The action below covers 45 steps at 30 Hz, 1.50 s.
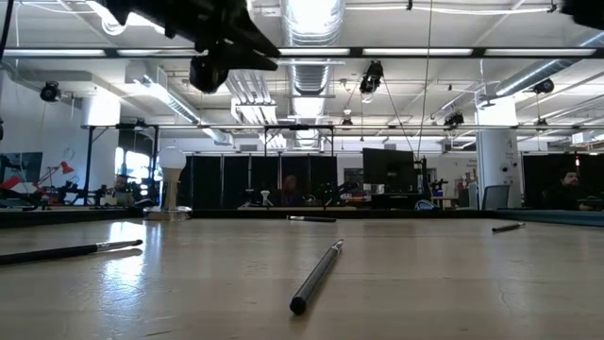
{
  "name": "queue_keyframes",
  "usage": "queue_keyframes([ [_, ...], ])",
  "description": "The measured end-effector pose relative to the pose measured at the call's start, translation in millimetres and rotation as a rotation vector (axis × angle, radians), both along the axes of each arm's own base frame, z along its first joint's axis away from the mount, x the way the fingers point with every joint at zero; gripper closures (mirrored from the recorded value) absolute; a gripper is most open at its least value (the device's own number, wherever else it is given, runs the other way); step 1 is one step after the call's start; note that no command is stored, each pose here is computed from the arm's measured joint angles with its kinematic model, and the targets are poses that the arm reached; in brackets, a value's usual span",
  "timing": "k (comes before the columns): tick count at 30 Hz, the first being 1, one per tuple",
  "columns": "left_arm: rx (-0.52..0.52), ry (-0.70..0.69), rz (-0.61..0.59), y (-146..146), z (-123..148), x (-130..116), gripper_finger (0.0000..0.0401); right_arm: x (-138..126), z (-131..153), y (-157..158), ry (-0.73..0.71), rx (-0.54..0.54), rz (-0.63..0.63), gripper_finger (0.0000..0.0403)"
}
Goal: Put items in baskets/containers
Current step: Put the eyeshadow brush into the brush holder
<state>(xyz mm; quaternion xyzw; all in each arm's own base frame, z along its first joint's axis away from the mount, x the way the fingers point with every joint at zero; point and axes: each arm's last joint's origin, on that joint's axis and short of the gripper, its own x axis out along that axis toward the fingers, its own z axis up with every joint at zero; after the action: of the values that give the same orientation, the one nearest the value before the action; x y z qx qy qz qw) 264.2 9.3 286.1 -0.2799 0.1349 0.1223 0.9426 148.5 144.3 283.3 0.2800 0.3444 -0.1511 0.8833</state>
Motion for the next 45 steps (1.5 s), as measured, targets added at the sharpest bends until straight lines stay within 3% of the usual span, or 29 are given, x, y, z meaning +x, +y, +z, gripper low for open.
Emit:
queue_keyframes([
  [6, -0.047, 0.075, -0.068, -2.6, -30.7, -8.2, 0.0392, 31.4, -2.8, -34.1, -0.002, 0.013, -0.184, 0.0394],
  [14, -0.240, 0.226, -0.027, -6.5, -76.1, -27.6, 0.0400, 48.8, -17.7, -74.4, 0.065, 0.022, -0.341, 0.0394],
  [18, -0.311, 0.319, -0.006, -20.3, -85.3, -33.1, 0.0401, 51.7, -22.6, -86.6, 0.097, -0.034, -0.336, 0.0394],
  [28, -0.435, 0.616, 0.227, -89.0, -85.1, -39.6, 0.0401, 56.3, -28.7, -101.6, 0.154, -0.157, -0.218, 0.0394],
  [32, -0.460, 0.698, 0.276, -109.1, -90.3, -33.3, 0.0388, 60.5, -26.5, -103.8, 0.127, -0.197, -0.174, 0.0394],
  [45, -0.468, 0.798, 0.296, -133.4, -110.7, 14.0, 0.0281, 64.4, -24.4, -105.2, 0.094, -0.188, -0.162, 0.0394],
])
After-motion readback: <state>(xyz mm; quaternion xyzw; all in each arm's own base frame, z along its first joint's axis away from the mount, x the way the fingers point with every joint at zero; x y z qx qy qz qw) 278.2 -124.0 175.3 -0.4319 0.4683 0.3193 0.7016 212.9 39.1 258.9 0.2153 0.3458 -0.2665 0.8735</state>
